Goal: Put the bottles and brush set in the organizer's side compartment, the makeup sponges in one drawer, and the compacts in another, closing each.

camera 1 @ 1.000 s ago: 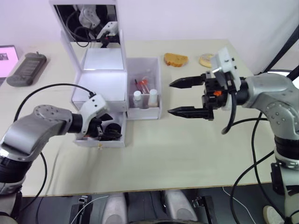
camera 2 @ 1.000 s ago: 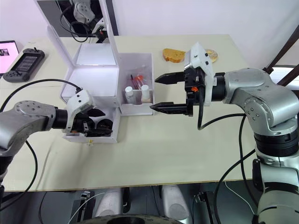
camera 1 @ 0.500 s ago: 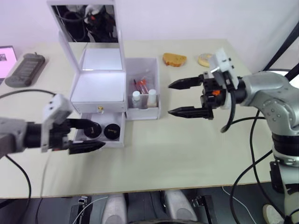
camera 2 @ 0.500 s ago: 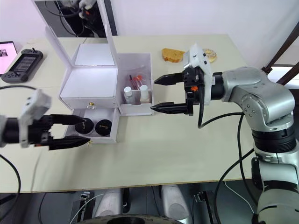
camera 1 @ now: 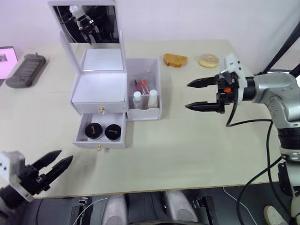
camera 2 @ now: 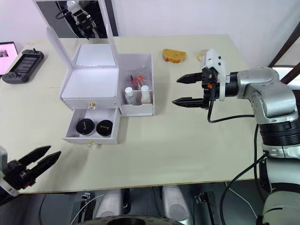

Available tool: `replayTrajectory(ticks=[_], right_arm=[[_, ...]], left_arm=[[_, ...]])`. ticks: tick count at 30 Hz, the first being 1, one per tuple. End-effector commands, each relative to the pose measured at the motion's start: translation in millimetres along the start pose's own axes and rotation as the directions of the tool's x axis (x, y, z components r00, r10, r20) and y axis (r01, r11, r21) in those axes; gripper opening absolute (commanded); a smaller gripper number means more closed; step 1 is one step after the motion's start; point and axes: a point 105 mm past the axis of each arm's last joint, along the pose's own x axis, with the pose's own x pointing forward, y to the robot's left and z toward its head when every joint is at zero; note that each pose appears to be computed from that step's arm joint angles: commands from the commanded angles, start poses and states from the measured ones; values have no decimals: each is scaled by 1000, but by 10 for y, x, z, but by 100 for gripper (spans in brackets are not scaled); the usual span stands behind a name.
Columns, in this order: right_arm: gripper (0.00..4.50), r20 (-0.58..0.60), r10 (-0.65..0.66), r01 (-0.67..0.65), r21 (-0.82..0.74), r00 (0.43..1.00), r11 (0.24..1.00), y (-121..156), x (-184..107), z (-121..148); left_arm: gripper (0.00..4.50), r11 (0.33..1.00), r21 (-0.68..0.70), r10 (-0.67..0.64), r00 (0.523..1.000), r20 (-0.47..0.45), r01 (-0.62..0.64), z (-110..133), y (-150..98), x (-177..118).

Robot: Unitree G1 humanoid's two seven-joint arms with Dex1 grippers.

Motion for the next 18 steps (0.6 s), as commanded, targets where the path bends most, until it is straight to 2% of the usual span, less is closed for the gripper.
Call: replayTrajectory(ticks=[1, 3, 9, 18], right_arm=[[450, 13, 4, -4, -44, 1000, 999, 27, -29, 87], [450, 19, 9, -8, -41, 1000, 999, 48, -17, 91], [450, 32, 13, -12, -36, 999, 999, 68, -1, 127], [450, 44, 62, -62, -7, 997, 998, 266, -119, 153]], left_arm=[[98, 997, 71, -15, 999, 35, 13, -8, -134, 27], [3, 997, 74, -24, 998, 63, 19, -44, -190, 71], [3, 994, 104, 10, 994, 106, -21, -141, -205, 246], [3, 989, 121, 69, 986, 153, -89, -241, -176, 492]])
